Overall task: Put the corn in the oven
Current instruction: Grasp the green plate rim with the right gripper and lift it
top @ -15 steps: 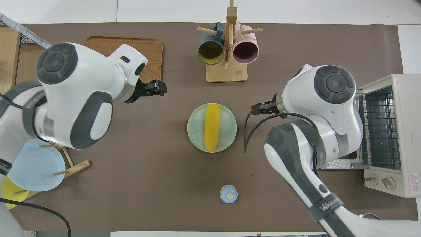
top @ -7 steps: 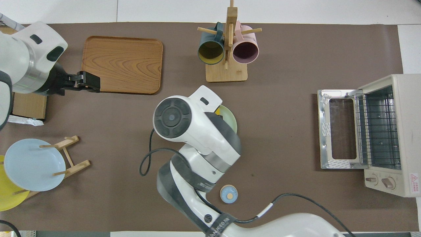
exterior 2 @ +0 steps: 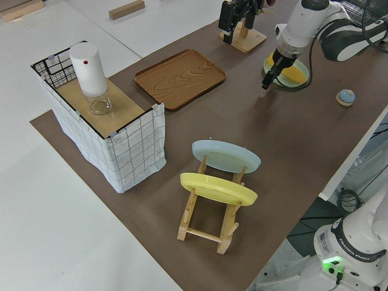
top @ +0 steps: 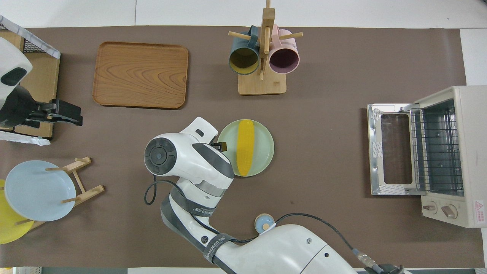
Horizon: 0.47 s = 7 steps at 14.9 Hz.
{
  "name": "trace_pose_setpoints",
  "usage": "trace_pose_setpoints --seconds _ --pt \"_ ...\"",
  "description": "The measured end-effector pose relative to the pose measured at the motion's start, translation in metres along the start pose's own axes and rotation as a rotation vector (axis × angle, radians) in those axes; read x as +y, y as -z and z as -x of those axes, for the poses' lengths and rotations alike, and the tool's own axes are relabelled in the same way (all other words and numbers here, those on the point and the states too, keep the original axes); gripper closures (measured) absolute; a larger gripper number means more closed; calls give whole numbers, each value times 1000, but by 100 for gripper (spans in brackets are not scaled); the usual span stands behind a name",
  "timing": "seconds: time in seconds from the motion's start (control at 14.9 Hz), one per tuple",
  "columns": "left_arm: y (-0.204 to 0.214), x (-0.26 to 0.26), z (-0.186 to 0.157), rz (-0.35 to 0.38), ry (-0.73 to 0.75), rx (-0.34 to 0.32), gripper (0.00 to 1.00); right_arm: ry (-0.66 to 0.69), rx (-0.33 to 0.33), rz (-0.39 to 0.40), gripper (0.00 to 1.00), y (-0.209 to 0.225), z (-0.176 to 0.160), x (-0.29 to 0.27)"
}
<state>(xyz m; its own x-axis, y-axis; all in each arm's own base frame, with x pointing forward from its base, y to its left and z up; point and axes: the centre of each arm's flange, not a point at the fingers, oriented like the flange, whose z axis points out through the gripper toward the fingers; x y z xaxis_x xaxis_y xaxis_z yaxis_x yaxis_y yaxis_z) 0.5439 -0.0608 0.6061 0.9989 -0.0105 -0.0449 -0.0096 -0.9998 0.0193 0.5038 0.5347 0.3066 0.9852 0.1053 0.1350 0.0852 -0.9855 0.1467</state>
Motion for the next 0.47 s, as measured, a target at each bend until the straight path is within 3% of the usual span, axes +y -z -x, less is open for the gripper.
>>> trace_pose_setpoints --seconds 0.07,0.2,0.34,0.47 --pt "0 -5 -1 0 9 0 0 3 5 6 11 0 -1 1" --pt "-1 -10 -2 1 18 5 0 3 4 14 15 -1 -1 2" --pt "-4 -8 -5 2 16 16 0 4 -4 24 35 -4 0 4" --pt "-8 -6 -7 2 11 13 0 6 -24 49 37 -9 3 6"
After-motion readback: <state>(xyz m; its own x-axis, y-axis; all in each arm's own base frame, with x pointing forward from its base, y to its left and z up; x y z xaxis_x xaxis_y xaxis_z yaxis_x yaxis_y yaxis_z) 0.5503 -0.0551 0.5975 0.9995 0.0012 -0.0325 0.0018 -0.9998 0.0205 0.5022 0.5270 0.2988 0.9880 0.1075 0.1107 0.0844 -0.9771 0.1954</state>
